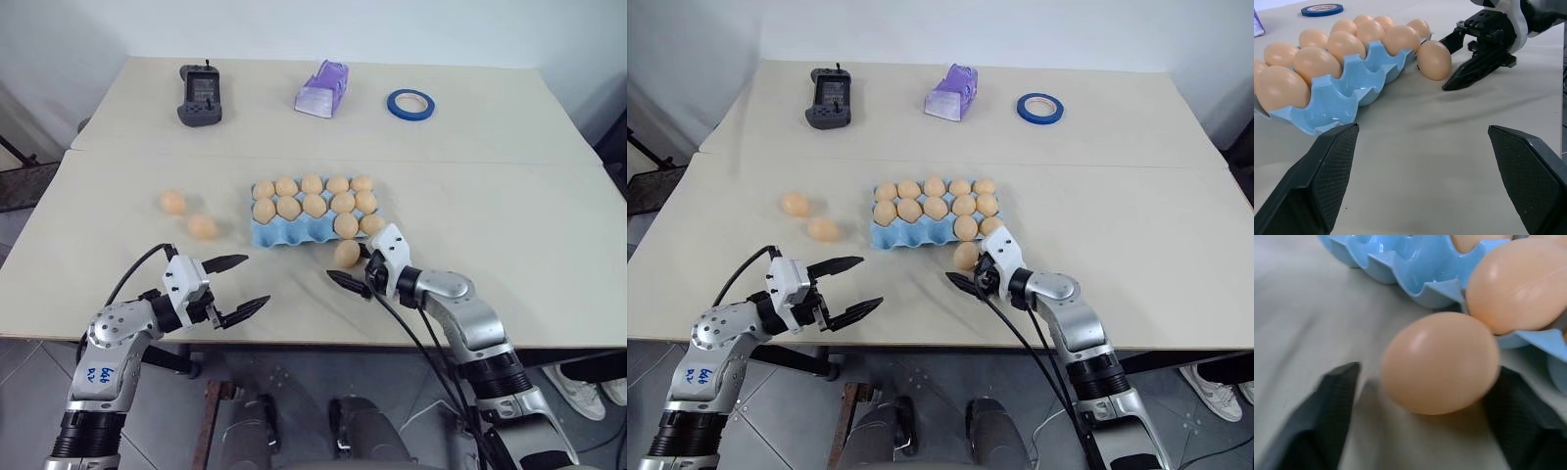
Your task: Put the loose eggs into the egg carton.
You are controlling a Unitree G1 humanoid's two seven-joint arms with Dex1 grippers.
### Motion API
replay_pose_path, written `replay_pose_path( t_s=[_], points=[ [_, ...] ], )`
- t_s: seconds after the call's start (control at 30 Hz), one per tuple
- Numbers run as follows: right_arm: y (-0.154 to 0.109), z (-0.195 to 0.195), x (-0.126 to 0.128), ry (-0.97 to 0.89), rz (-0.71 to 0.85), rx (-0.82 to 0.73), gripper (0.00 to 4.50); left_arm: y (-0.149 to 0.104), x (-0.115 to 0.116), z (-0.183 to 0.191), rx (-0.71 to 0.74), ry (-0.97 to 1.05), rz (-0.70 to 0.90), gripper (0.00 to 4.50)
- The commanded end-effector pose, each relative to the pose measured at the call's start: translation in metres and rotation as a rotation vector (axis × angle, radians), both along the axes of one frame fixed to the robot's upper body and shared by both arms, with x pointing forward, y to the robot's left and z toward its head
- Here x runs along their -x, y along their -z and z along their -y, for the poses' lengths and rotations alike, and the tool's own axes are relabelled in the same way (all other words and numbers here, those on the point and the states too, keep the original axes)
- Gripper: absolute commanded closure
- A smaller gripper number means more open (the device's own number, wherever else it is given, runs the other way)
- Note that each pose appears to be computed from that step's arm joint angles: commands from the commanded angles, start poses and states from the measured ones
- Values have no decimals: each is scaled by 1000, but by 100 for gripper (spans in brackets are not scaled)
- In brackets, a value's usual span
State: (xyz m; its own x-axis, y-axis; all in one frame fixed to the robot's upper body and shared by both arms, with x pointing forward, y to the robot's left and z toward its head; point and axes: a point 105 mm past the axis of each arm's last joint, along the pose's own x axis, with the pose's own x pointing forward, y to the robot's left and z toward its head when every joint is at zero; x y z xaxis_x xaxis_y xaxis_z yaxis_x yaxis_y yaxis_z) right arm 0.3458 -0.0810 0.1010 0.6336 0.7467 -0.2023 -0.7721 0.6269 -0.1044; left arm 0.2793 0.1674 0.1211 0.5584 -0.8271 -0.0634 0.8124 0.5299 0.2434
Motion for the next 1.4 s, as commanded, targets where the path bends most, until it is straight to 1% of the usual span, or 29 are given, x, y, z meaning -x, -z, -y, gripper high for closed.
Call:
replay_pose_path(
  t_s=[0.03,0.1,0.17,0.27,0.4,0.47,0.53,0.7,0.83,0.93,0.97,1.0,1.1,1.23,1.3,1.4],
  points=[
    [-2,-4,2,9,9,-15,195,-10,3,3,16,10,37,0],
    [-3,-6,4,-2,13,-27,250,-10,3,4,18,10,36,0],
    [-9,-13,15,-78,16,-48,287,-10,3,3,19,8,34,0],
    [-25,-21,26,-156,31,-94,287,-10,3,1,21,-3,31,0],
    [-44,-31,25,-199,52,-113,287,-10,4,-2,23,-18,28,0],
    [-51,-36,19,-197,62,-126,287,-10,4,-2,25,-23,28,0],
    [-57,-43,8,-182,74,-127,287,-10,5,-2,31,-29,29,0],
    [-55,-49,-17,-139,70,-76,287,-10,7,2,36,-33,33,0],
    [-56,-48,-19,-151,57,-70,184,-12,8,0,38,-47,42,0],
    [-63,-43,-13,-179,68,-72,75,-12,10,-3,36,-60,44,0],
    [-65,-41,-11,-187,67,-71,47,-12,10,-4,36,-63,44,0],
    [-67,-37,-9,-191,72,-66,7,-12,11,-5,36,-68,44,0],
    [-69,-24,-7,-188,78,-47,3,-12,13,-8,35,-78,42,0],
    [-62,-6,-9,-155,69,-9,3,-11,14,-10,35,-85,38,0],
    [-64,-9,-6,-170,86,-16,3,-11,12,-10,36,-84,37,0],
    [-71,-25,-2,-205,105,-50,3,-12,10,-8,39,-78,39,0]
  ],
)
